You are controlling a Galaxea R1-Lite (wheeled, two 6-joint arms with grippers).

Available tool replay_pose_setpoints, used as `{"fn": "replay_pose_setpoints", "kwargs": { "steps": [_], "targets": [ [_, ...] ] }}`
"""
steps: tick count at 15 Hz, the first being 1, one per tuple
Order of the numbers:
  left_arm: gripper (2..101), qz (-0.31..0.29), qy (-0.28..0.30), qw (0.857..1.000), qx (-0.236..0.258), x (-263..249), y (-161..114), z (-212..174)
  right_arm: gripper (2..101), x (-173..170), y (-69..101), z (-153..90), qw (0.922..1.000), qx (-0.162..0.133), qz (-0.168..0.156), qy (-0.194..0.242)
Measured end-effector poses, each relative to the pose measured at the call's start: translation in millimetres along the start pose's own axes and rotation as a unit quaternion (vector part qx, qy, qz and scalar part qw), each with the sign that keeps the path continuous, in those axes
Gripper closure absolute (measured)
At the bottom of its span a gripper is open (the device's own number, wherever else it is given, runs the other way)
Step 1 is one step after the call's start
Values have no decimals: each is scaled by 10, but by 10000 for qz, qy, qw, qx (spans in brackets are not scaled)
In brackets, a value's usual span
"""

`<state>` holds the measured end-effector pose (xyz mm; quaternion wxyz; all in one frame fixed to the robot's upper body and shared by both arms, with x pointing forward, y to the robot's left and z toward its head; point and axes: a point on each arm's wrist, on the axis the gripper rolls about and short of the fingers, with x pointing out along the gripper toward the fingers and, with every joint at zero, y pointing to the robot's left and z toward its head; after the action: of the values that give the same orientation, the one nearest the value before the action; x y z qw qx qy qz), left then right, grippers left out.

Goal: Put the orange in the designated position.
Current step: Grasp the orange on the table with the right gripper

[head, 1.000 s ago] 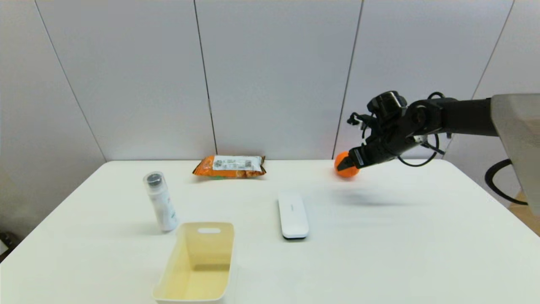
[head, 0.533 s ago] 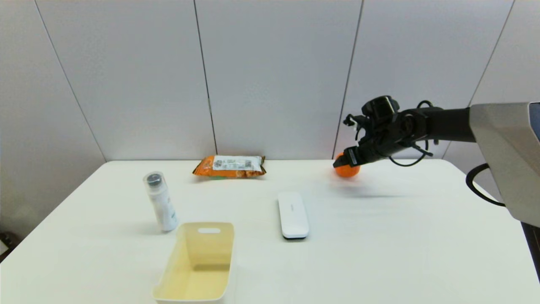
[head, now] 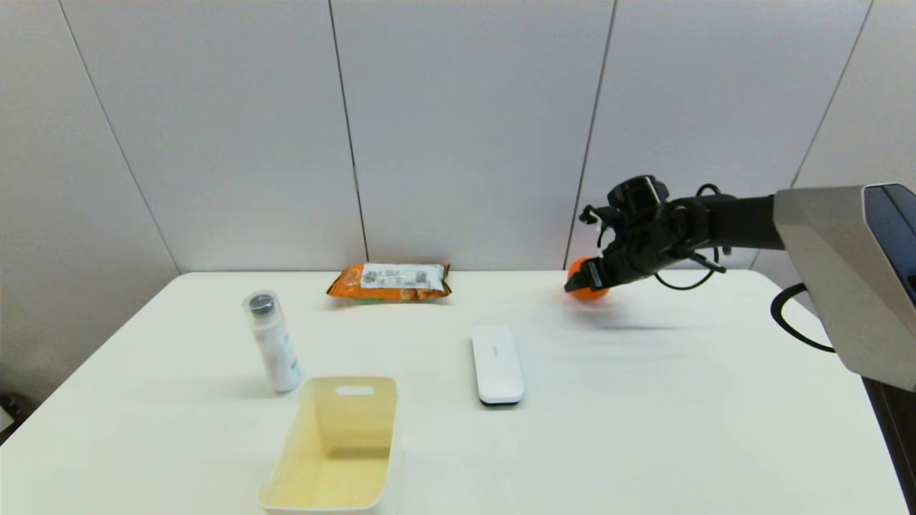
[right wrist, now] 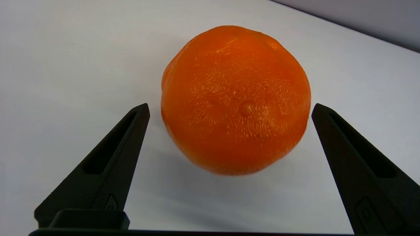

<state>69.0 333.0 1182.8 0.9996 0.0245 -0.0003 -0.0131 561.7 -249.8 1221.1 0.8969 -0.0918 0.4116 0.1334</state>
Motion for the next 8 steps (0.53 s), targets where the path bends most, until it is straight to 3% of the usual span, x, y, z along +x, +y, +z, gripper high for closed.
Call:
{"fn": "replay_pose_setpoints", "kwargs": {
  "steps": [8],
  "targets": [
    [53, 2, 0, 10000, 0, 0, 0, 0, 43, 137, 4, 4, 9997, -19, -190, -181]
  ]
}}
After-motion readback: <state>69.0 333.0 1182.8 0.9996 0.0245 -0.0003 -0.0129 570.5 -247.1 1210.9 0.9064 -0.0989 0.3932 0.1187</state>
